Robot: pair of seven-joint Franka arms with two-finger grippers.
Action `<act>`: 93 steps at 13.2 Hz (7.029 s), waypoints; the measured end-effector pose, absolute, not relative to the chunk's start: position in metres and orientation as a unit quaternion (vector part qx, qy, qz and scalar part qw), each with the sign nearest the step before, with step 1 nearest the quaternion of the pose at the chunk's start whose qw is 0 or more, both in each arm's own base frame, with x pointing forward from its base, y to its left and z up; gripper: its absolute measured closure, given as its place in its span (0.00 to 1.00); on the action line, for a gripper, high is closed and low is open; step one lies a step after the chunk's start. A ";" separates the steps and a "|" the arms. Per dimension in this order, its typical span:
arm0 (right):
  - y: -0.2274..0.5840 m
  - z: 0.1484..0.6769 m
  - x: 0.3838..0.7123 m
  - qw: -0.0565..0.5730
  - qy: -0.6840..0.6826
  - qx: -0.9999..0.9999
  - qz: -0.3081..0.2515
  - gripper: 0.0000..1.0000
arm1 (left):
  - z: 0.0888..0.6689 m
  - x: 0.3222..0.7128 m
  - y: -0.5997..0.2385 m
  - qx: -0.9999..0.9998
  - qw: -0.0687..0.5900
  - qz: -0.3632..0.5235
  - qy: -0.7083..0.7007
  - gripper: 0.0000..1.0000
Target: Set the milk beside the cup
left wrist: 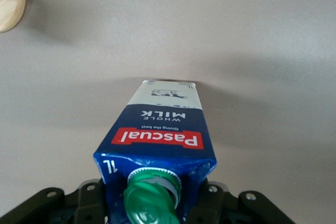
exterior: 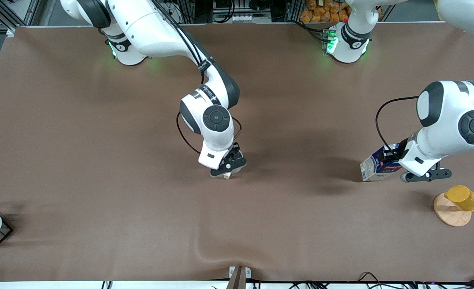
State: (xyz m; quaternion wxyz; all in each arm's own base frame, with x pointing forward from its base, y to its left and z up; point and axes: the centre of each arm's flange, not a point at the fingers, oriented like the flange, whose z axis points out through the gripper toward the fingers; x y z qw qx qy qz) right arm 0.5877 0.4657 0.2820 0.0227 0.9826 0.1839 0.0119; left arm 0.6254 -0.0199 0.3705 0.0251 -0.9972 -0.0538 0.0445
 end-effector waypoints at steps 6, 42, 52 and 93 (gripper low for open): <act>0.428 0.356 0.606 0.032 0.147 0.989 -0.001 0.00 | 0.378 0.625 -0.022 -0.995 -0.021 0.064 -0.079 0.41; -0.091 0.616 0.561 -0.027 -0.046 0.999 -0.011 0.00 | 0.329 0.472 -0.529 -0.995 -0.032 0.080 -0.046 0.06; -0.071 0.634 0.544 -0.020 -0.011 0.999 -0.023 0.00 | 0.455 0.514 -0.453 -0.994 -0.020 0.040 -0.097 0.00; -0.026 0.646 0.547 -0.011 -0.010 1.000 -0.010 0.00 | 0.634 0.544 0.008 -1.000 0.006 0.015 0.000 0.00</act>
